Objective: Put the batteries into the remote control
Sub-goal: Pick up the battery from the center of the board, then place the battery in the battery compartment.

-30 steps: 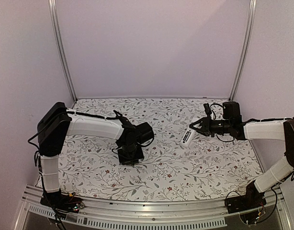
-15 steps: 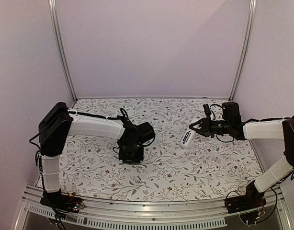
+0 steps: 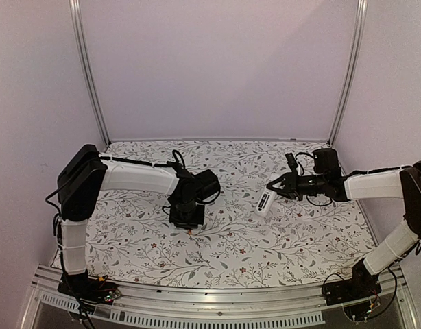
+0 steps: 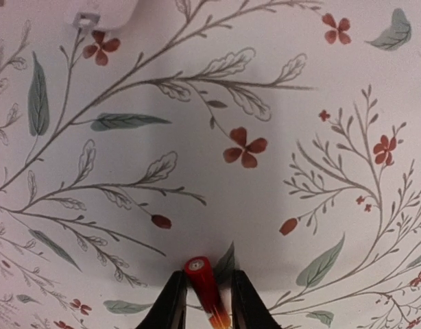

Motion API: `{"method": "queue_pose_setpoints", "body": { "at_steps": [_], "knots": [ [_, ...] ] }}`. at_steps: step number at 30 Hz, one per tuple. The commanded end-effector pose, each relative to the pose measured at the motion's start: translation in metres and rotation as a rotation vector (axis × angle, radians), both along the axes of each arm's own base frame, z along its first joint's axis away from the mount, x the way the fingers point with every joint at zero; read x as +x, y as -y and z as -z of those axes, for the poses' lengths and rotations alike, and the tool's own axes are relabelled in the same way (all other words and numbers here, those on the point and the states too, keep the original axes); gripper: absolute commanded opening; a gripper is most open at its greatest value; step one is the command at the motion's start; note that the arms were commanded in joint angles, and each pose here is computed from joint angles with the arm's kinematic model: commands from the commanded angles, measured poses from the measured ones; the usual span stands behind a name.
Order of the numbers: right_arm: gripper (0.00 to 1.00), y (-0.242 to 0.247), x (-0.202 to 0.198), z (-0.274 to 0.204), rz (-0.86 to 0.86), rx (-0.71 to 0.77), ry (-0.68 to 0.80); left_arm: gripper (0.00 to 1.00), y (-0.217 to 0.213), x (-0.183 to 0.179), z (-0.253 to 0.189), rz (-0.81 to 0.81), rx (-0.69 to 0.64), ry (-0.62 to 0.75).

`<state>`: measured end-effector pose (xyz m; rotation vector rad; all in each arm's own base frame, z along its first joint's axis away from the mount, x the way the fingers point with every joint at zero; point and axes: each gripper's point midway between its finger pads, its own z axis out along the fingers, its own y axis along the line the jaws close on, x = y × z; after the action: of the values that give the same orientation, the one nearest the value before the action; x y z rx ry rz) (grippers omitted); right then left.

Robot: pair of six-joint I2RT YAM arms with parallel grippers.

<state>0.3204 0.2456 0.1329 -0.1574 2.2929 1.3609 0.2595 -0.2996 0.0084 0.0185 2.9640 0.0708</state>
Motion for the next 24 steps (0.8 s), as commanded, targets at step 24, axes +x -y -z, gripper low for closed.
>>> {"method": "queue_pose_setpoints", "body": {
  "at_steps": [24],
  "knots": [
    [0.00,-0.090,-0.016,-0.021,-0.188,0.284,-0.039,0.00,0.104,0.024,-0.198,0.624,-0.709,0.837]
  ]
}}
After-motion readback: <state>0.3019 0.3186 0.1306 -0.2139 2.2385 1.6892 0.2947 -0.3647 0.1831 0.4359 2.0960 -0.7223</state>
